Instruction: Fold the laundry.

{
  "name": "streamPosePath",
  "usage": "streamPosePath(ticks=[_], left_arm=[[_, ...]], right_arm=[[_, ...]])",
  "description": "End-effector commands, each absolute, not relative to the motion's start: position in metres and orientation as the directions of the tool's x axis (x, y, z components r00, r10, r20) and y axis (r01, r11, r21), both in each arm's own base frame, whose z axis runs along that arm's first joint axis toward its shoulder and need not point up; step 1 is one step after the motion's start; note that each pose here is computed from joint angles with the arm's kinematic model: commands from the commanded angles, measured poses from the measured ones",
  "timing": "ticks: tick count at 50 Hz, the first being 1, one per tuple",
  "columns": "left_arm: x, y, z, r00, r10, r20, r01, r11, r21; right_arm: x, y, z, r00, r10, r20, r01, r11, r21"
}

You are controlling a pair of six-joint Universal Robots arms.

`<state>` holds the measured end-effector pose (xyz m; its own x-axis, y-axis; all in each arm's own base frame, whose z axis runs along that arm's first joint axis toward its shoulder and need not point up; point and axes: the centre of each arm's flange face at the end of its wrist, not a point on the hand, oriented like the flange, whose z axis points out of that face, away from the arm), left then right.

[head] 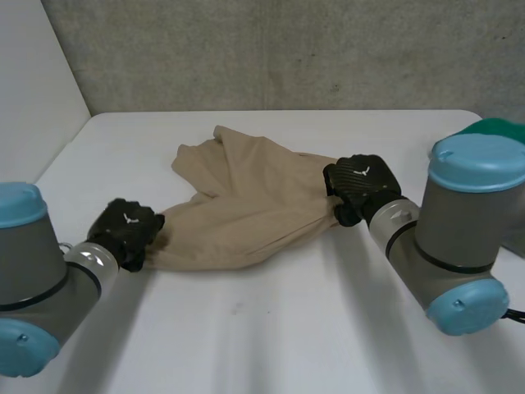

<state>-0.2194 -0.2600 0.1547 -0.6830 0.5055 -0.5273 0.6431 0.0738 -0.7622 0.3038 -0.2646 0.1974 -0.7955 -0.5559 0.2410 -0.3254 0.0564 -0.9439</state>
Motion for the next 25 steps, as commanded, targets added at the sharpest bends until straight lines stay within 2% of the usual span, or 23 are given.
streamPosePath(ticks=[1,3,4,7,11,12,17,20,25], left_arm=[[-0.217,-0.235,0.191,-0.680,0.529,-0.508,0.635,0.077,-0.769],[-0.215,-0.227,0.197,-0.668,0.553,-0.499,0.646,0.097,-0.757],[-0.213,-0.220,0.201,-0.659,0.575,-0.485,0.652,0.115,-0.750],[-0.211,-0.213,0.205,-0.653,0.599,-0.463,0.653,0.138,-0.744],[-0.215,-0.219,0.209,-0.658,0.599,-0.456,0.619,0.084,-0.781],[-0.216,-0.224,0.204,-0.658,0.603,-0.452,0.614,0.081,-0.785],[-0.218,-0.237,0.178,-0.658,0.613,-0.437,0.627,0.123,-0.769],[-0.218,-0.237,0.164,-0.656,0.631,-0.415,0.640,0.173,-0.748],[-0.219,-0.224,0.157,-0.644,0.660,-0.387,0.654,0.212,-0.726]], right_arm=[[0.286,-0.253,0.216,-0.695,-0.572,0.437,-0.514,-0.030,-0.857],[0.281,-0.248,0.216,-0.645,-0.591,0.485,-0.577,-0.040,-0.816],[0.276,-0.243,0.215,-0.593,-0.614,0.521,-0.633,-0.045,-0.773],[0.268,-0.241,0.216,-0.540,-0.631,0.558,-0.686,-0.054,-0.725],[0.271,-0.246,0.214,-0.597,-0.622,0.507,-0.625,-0.035,-0.780],[0.273,-0.248,0.213,-0.633,-0.617,0.467,-0.583,-0.018,-0.813],[0.279,-0.259,0.198,-0.716,-0.612,0.336,-0.475,0.074,-0.877],[0.281,-0.260,0.190,-0.746,-0.612,0.262,-0.426,0.136,-0.894],[0.287,-0.261,0.185,-0.765,-0.610,0.206,-0.377,0.164,-0.912]])
